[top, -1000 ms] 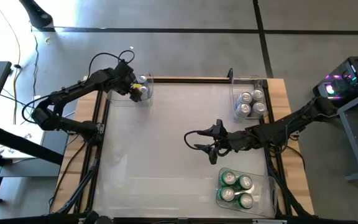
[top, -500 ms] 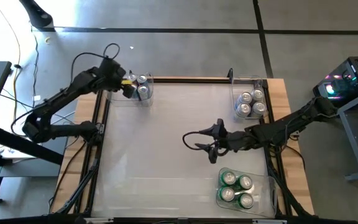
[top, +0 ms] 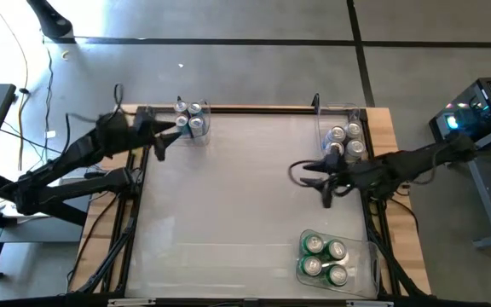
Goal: Sort soda cans
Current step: Return to Home Position
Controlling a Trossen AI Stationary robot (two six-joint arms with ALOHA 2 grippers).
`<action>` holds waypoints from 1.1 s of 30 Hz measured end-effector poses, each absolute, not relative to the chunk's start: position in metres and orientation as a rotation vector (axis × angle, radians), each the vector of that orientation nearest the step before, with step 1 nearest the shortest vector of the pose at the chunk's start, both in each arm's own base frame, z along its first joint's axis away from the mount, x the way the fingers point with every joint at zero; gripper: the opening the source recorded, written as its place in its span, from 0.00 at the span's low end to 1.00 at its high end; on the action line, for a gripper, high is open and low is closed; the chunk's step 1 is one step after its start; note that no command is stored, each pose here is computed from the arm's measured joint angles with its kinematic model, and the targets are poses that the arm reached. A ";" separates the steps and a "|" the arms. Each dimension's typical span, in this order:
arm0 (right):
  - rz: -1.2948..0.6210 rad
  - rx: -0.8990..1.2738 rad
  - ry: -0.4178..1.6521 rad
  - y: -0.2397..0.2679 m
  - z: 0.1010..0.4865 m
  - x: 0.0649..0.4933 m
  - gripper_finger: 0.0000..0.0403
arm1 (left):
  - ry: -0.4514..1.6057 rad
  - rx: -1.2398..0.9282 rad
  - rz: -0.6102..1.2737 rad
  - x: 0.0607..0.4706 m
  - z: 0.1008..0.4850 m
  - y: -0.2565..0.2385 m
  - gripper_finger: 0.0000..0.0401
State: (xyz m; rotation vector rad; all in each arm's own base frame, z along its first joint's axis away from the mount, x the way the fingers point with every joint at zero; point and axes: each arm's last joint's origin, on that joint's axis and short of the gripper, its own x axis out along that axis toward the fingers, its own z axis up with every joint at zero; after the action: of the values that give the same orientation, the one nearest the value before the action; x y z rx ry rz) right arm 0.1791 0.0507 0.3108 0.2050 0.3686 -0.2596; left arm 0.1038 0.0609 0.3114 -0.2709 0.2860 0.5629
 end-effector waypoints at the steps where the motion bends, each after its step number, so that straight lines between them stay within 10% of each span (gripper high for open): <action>1: -0.238 0.209 0.353 0.049 0.313 0.173 0.47 | 0.245 -0.259 0.536 0.102 0.309 0.056 0.53; 19: 0.125 0.153 -0.242 0.009 0.239 0.138 0.02 | -0.030 -0.153 0.288 0.116 0.245 0.033 0.25; 33: 0.050 0.246 -0.244 -0.007 0.213 0.107 0.00 | 0.040 -0.136 0.317 0.102 0.237 0.031 0.01</action>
State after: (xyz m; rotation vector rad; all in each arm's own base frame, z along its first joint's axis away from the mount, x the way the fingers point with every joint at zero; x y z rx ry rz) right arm 0.1066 -0.0073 0.2130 0.2457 -0.2440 0.0504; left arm 0.1021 0.0306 0.2370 -0.1357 0.0404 0.3174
